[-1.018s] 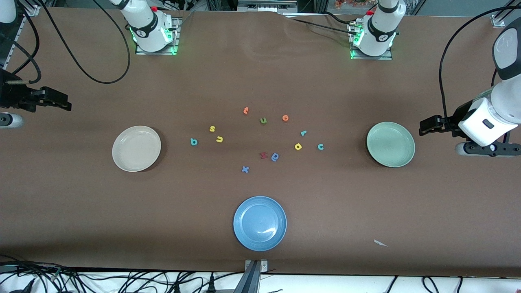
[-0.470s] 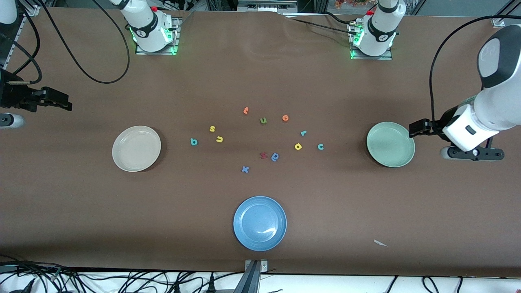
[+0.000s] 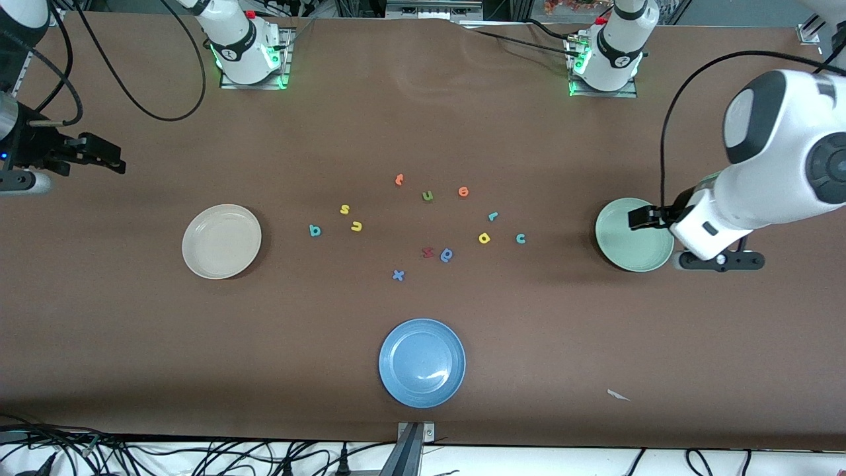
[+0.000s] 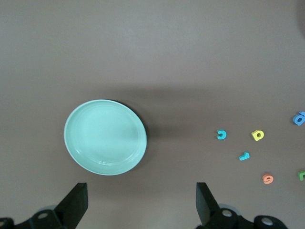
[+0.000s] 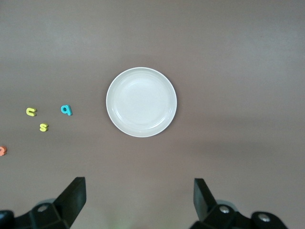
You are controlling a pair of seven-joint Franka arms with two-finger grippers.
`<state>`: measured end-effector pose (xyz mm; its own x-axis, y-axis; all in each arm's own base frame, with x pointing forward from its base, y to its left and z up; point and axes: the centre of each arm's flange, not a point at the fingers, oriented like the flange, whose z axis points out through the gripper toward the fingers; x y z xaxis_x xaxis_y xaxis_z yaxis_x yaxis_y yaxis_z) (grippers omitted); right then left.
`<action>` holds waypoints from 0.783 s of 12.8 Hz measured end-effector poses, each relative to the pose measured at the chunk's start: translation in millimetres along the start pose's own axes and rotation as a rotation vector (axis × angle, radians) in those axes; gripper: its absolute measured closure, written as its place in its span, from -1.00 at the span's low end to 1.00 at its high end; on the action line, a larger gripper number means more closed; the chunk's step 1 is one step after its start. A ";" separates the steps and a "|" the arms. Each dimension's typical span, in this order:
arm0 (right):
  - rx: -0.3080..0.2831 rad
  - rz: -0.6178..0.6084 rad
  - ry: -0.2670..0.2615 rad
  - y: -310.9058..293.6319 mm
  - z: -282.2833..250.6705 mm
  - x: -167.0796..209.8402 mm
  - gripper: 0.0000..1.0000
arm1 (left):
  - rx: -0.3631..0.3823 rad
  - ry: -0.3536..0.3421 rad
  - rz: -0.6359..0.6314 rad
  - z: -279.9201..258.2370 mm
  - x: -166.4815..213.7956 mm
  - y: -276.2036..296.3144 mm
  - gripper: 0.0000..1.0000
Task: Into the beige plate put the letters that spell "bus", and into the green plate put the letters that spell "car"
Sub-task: 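Reach the left gripper down over the teal letter c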
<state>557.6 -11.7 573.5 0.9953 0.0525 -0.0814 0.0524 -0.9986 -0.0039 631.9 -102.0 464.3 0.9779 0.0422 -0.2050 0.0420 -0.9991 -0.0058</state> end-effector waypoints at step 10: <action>0.000 -0.002 0.006 -1.4 0.7 -8.3 -1.00 | -0.002 0.073 -0.202 170.0 2.5 129.3 -1.00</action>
<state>549.3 -10.7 573.5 0.9957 0.0541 -0.0750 0.0539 -0.9985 -0.0040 604.9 -231.5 296.7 0.9618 0.2418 -0.1284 0.2389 -0.9703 -0.0376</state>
